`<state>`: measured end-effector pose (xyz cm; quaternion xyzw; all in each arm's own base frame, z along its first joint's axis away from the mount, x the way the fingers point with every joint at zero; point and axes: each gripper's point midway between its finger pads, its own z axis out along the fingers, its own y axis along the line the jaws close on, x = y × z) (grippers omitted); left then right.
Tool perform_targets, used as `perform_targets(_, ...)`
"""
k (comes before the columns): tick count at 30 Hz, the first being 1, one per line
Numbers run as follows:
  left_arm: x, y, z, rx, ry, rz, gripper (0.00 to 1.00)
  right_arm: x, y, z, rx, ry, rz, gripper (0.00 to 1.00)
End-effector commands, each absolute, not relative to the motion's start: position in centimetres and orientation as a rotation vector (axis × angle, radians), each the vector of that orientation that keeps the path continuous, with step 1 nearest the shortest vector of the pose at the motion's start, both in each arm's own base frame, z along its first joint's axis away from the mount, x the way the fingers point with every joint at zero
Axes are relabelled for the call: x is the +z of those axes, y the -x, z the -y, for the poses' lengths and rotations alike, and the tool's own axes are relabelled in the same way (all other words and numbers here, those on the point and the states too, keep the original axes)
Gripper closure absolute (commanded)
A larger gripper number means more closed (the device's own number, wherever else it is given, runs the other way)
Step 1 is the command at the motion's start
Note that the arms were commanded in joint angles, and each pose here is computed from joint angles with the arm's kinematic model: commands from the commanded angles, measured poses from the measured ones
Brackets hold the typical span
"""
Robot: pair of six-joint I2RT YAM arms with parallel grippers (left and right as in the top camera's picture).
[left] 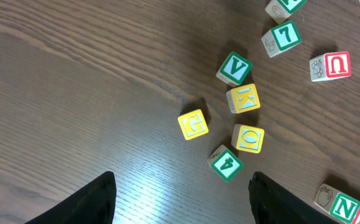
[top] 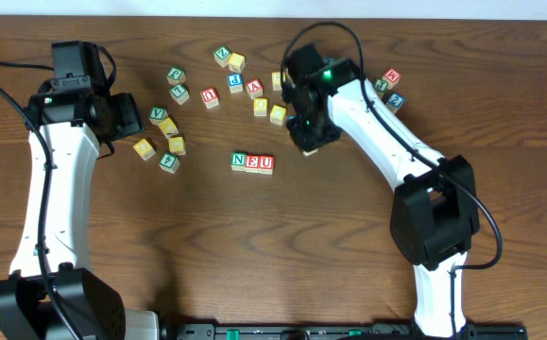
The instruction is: Spell out NEURIPS
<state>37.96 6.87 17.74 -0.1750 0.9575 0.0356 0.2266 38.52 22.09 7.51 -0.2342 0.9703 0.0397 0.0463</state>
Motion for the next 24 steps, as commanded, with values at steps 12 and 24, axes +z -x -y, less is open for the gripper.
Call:
perform_targets(12,17.1,-37.7,-6.9,0.1,0.498,-2.657,0.32,3.7,-36.9,-22.0,0.127,0.713,-2.996,0.85)
perform_targets(24,17.1,-37.7,-6.9,0.1,0.499,-2.657,0.32,2.0,-35.9,-21.4,0.117,0.719,-3.024,0.73)
